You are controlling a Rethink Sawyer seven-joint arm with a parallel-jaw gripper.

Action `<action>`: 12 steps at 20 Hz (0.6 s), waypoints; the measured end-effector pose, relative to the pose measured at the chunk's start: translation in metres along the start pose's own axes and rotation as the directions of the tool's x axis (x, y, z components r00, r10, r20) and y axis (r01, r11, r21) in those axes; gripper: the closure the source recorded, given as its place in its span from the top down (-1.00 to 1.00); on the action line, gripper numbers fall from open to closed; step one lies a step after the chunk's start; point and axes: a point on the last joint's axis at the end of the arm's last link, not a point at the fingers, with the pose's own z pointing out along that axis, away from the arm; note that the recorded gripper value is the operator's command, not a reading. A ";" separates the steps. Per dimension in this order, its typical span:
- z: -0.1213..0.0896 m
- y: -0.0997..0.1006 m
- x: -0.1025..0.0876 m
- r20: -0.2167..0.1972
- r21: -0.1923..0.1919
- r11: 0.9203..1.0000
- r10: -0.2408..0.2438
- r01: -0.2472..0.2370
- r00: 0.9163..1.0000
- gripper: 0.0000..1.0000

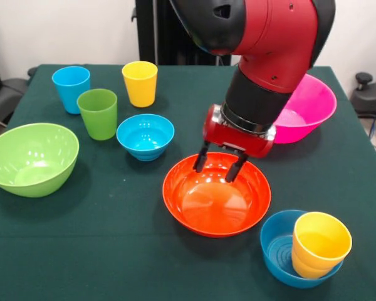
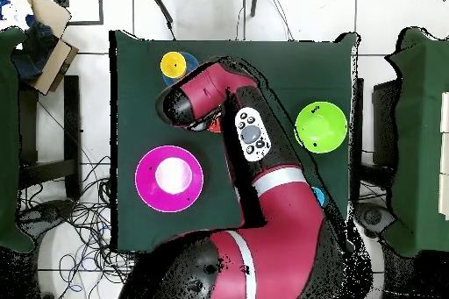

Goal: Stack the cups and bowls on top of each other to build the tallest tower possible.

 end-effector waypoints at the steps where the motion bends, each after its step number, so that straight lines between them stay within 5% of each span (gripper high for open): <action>1: -0.002 0.001 0.000 -0.015 -0.018 1.000 0.016 -0.016 1.000 1.00; 7: -0.009 -0.008 -0.006 -0.107 -0.123 0.981 0.139 -0.152 0.984 1.00; 10: -0.007 -0.013 -0.012 -0.114 -0.163 0.967 0.179 -0.196 0.977 1.00; 12: -0.001 -0.012 -0.014 -0.126 -0.205 0.950 0.213 -0.235 0.969 1.00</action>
